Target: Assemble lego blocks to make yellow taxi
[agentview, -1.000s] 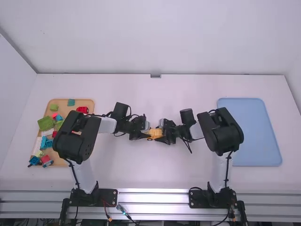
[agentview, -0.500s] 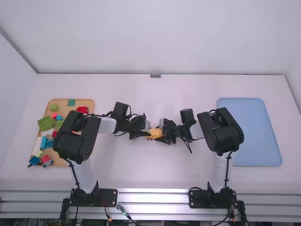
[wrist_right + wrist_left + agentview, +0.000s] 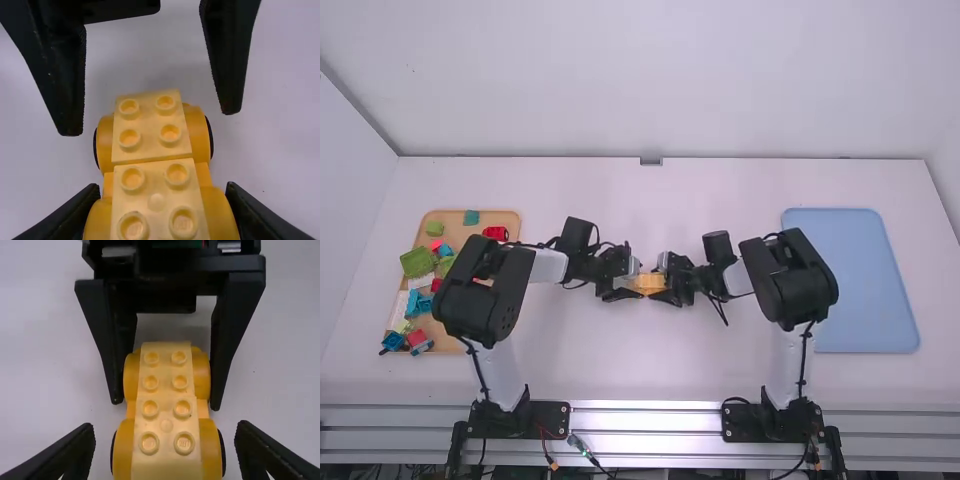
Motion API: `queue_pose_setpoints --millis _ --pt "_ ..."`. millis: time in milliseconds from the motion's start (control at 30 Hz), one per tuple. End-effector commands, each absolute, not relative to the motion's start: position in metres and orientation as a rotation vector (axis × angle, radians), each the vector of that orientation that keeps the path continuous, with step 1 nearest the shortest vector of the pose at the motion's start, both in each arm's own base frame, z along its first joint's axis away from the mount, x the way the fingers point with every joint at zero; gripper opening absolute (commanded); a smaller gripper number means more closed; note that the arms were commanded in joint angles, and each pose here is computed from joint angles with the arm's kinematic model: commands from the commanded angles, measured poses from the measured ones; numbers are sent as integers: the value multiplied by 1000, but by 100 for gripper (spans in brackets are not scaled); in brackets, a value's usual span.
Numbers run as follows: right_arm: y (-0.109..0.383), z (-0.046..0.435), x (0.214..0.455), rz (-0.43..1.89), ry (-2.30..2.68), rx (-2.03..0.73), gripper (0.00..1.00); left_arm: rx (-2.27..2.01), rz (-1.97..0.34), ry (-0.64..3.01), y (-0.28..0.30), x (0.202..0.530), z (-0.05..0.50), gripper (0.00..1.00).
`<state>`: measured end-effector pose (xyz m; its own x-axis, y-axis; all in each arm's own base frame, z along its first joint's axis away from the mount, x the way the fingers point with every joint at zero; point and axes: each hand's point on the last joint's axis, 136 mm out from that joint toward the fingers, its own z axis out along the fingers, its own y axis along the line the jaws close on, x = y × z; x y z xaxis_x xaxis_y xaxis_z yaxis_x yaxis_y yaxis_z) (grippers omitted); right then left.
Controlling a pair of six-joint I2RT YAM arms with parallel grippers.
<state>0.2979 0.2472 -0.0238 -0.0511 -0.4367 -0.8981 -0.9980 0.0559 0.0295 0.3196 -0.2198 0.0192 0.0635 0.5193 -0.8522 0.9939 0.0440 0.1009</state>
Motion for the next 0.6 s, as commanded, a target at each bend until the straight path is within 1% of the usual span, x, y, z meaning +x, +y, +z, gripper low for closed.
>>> queue_pose_setpoints --millis 0,100,167,200,233,267,300,333,367,567 --pt "248 -29 294 968 1608 -1479 47 1567 -851 1500 -226 314 25 75" --pt "247 -29 295 967 1610 -1477 46 1512 -863 1526 -221 325 37 74" --pt "248 -29 294 968 1607 -1481 47 1474 -903 1524 -220 327 48 70" --pt "248 -30 294 963 1612 -1480 46 1453 -938 1504 -221 328 57 61" --pt "247 -30 295 960 1615 -1478 47 1448 -946 1498 -221 328 59 57" --pt "246 -32 297 946 1631 -1474 47 1436 -970 1471 -221 329 66 30" --pt "246 -32 296 944 1633 -1478 47 1432 -975 1466 -221 330 68 15" --pt "247 -32 296 946 1631 -1479 46 1432 -977 1464 -222 330 68 4" --pt "247 -32 296 947 1631 -1479 47 1434 -980 1463 -222 329 68 2" --pt "246 -32 297 946 1633 -1475 47 1533 -880 1585 -236 320 33 2"
